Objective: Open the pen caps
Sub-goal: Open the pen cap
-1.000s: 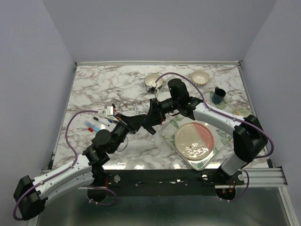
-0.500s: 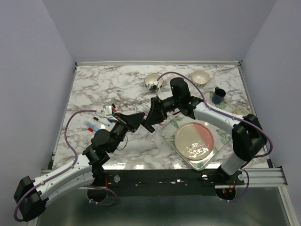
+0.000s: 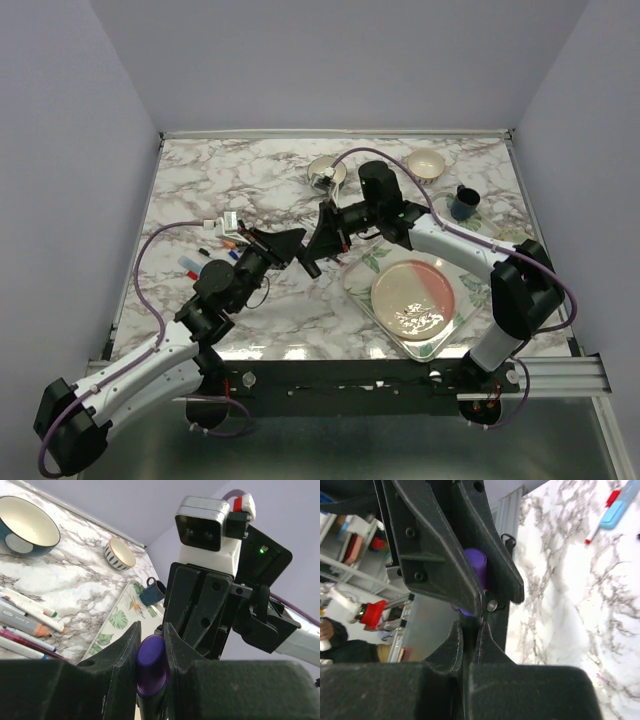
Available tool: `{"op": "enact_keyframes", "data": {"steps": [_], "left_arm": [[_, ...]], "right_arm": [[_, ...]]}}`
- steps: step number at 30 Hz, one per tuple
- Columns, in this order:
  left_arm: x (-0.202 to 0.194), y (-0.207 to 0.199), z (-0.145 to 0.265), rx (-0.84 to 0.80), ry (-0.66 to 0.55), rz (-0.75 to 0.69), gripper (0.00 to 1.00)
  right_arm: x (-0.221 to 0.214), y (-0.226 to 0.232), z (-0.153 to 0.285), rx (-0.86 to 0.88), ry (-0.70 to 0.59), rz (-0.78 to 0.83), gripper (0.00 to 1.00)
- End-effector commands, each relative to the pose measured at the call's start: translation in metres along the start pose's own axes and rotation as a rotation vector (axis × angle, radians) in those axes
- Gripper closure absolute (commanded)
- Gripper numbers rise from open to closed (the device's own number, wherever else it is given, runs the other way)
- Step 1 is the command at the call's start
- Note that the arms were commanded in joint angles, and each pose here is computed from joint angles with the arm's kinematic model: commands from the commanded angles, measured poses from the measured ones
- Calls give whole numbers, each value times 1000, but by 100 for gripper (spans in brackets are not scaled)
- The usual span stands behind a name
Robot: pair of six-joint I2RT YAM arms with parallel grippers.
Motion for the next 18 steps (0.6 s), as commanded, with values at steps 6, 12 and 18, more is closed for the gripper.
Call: {"op": "enact_keyframes", "data": {"steps": [6, 12, 18], "left_arm": [[113, -1, -10, 37, -280, -45, 100], [124, 5, -16, 57, -281, -45, 100], [101, 100, 9, 480, -237, -8, 100]], "right_arm": [[-19, 10, -9, 82, 70, -62, 99], [-18, -2, -11, 12, 67, -28, 99], [-23, -67, 10, -418, 83, 7, 99]]}}
Point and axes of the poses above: each gripper's point midway between its finger pads, its own z axis back along the fingers, its own y axis along the line the jaws close on, x = y × z, the point moved 2 cm from there along z, back along the fingers, and after that the axes turned 2 degrees about z, right-handed, at the moved point
